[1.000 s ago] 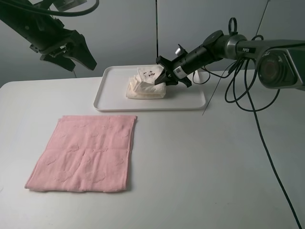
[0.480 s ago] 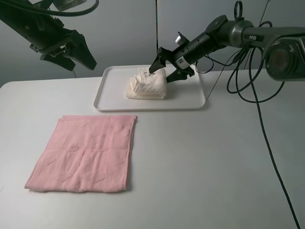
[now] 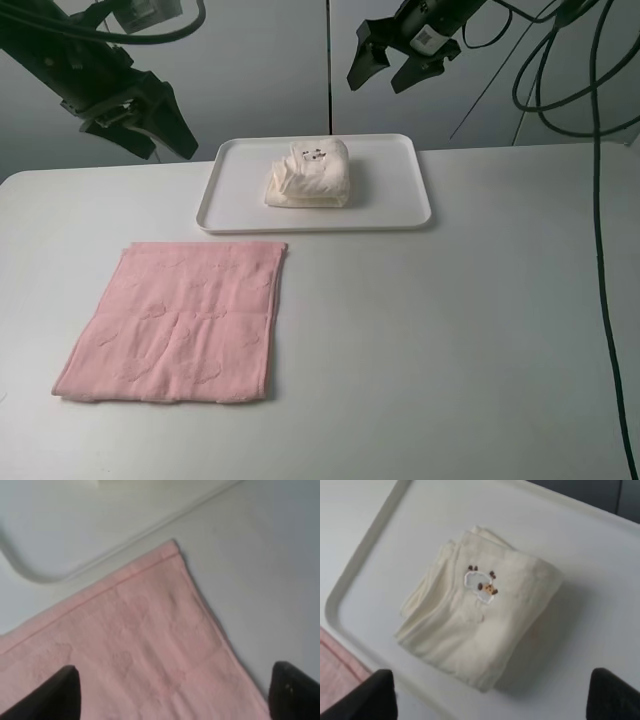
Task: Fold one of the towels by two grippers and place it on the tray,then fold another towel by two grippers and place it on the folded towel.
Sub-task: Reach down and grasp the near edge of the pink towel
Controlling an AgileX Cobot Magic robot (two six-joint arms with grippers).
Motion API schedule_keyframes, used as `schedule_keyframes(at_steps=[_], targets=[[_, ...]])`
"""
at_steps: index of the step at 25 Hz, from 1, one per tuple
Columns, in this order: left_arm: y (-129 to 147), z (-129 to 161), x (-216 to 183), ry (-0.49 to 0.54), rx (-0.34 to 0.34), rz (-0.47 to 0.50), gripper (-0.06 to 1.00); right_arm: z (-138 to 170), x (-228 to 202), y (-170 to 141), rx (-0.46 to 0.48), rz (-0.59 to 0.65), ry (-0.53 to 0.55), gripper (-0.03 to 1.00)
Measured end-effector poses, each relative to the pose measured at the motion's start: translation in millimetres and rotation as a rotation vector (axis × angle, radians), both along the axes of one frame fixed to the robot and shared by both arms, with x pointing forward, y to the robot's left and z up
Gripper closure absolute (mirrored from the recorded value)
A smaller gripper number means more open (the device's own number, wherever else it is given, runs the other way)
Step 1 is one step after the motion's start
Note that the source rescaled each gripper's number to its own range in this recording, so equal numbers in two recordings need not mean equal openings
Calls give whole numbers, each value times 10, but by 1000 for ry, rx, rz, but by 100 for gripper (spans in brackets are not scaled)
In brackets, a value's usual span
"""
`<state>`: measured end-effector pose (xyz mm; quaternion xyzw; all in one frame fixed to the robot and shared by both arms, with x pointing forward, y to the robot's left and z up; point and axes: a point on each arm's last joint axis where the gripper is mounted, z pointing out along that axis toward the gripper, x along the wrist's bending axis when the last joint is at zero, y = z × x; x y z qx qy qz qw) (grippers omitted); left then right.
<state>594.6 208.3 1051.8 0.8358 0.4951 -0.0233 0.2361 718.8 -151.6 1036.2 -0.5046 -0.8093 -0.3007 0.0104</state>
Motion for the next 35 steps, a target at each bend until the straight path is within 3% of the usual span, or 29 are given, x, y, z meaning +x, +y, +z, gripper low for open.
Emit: schedule_keyframes(at_steps=[5,13,17,20,25,29,33,35], targets=[[75,70,-127,-34,72,-41,-2,194,-148,4,34,32,6,14],[254,-258,-530,-61,245,-233,-2,-220,-748,299,-2,194,165,14],[358,-416,-645,-61,367,-392,-2,-444,-1197,670,-123,372,163,14],[411,-547,-728,-53,428,-564,-2,-592,-1537,1036,-247,540,137,14],[442,-735,-873,-48,445,-831,-2,-638,-2029,1533,-415,832,15,15],[463,-882,-972,-36,446,-890,-2,-648,-2350,1791,-459,987,-42,13],[523,-1031,-1078,-8,485,-934,-3,-650,-2529,1919,-470,1042,-62,-1],[555,-1111,-1152,18,499,-959,-4,-650,-2588,1960,-471,1058,-70,-3]])
